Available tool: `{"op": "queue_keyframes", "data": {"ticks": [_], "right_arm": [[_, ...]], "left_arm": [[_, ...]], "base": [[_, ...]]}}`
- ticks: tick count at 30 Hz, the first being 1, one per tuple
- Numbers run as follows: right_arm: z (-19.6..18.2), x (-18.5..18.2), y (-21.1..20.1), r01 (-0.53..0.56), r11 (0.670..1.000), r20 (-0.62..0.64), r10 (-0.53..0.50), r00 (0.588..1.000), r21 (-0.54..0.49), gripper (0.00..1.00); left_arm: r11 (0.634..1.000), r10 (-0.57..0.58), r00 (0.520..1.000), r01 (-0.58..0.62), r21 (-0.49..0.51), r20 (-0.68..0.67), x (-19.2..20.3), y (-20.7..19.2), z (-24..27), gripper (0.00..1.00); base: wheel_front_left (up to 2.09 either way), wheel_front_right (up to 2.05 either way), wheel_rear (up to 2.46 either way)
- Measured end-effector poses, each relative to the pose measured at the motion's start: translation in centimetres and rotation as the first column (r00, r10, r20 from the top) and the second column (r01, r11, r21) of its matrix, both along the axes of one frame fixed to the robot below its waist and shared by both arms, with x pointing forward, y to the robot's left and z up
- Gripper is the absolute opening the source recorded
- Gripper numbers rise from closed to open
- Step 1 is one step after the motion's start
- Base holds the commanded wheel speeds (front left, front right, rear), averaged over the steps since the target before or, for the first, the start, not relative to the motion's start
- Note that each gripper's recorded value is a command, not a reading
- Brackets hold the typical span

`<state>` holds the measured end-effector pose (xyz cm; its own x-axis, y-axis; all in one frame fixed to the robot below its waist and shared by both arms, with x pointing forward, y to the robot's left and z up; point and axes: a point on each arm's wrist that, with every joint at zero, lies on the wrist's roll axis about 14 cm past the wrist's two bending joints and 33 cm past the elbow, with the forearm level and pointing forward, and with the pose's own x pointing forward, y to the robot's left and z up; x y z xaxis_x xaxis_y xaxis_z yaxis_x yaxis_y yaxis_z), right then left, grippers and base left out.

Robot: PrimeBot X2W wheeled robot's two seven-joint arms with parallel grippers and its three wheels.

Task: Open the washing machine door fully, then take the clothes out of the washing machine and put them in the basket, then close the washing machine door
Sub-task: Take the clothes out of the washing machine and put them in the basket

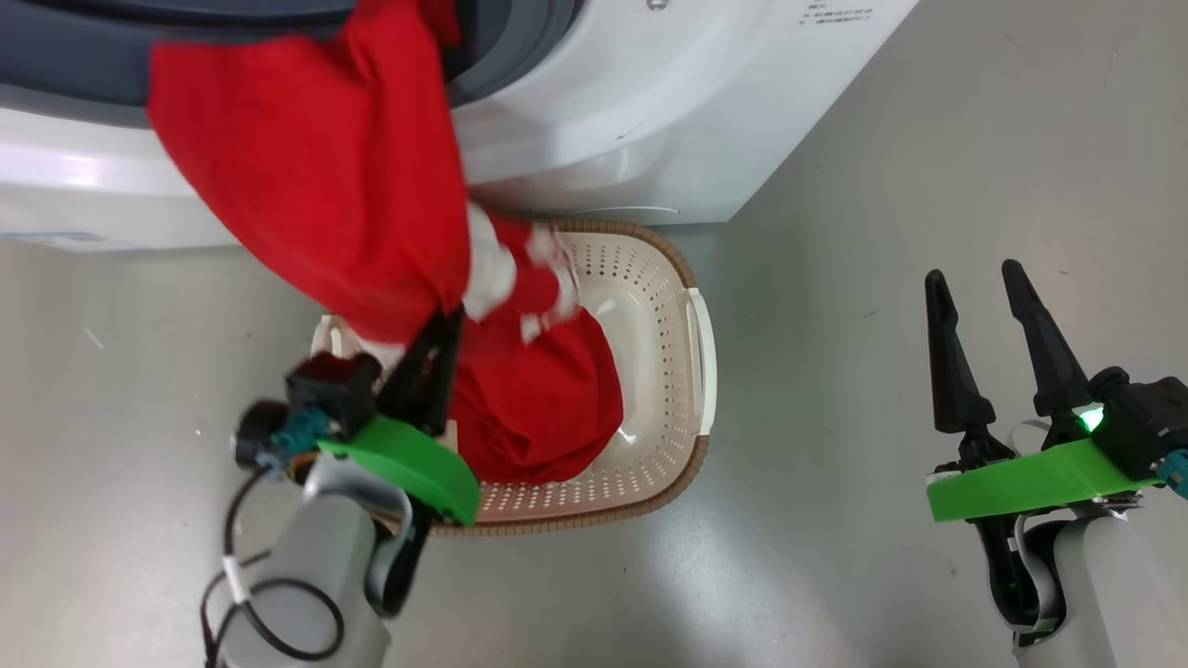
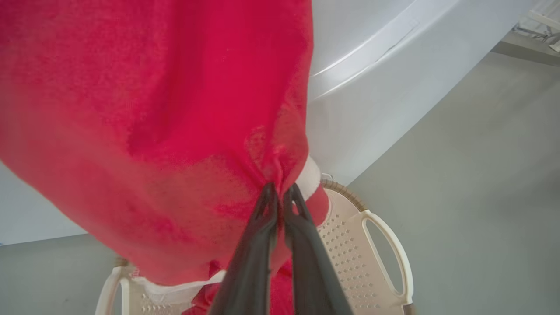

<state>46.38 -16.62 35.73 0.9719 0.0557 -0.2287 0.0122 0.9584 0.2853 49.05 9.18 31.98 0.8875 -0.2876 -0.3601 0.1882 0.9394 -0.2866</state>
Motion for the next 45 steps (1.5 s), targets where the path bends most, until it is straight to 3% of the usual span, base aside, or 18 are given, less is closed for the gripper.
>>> {"op": "queue_keyframes", "data": {"ticks": [13, 26, 27, 28, 31, 32, 45], "right_arm": [[-1.0, -0.4, -0.3, 0.004, 1.000, -0.028, -0.005, 1.000, -0.007, 1.00], [-2.6, -0.3, -0.7, 0.010, 1.000, -0.058, -0.011, 0.998, -0.014, 1.00], [-2.8, -0.3, -0.7, 0.011, 1.000, -0.061, -0.012, 0.998, -0.014, 1.00], [-2.9, -0.3, -0.7, 0.011, 1.000, -0.063, -0.012, 0.998, -0.014, 1.00], [-3.1, 0.0, -0.7, 0.011, 1.000, -0.063, -0.011, 0.998, -0.013, 1.00], [-3.2, 0.1, -0.6, 0.010, 1.000, -0.064, -0.011, 0.998, -0.013, 1.00], [-1.7, 0.4, -0.3, 0.004, 1.000, -0.031, -0.005, 1.000, -0.007, 1.00]], "left_arm": [[0.991, -0.126, 0.961, 0.133, 0.011, -0.246, -6.1, -2.7, -6.5, 0.00], [0.992, -0.111, 0.941, 0.123, 0.017, -0.318, -5.4, -2.3, -9.3, 0.00], [0.992, -0.110, 0.941, 0.121, 0.017, -0.320, -5.2, -2.2, -9.5, 0.20], [0.993, -0.108, 0.941, 0.120, 0.018, -0.320, -5.0, -2.2, -9.5, 0.47], [0.993, -0.102, 0.944, 0.114, 0.020, -0.313, -4.2, -2.0, -9.6, 0.93], [0.994, -0.098, 0.946, 0.110, 0.020, -0.309, -4.0, -1.9, -9.6, 1.00], [0.999, -0.037, 0.968, 0.044, 0.024, -0.246, -2.3, -0.4, -7.2, 1.00]], "base": [[0.00, 0.00, 0.00], [0.00, 0.00, 0.00], [0.00, 0.00, 0.00], [0.00, 0.00, 0.00], [0.00, 0.00, 0.00], [0.00, 0.00, 0.00], [0.00, 0.00, 0.00]]}}
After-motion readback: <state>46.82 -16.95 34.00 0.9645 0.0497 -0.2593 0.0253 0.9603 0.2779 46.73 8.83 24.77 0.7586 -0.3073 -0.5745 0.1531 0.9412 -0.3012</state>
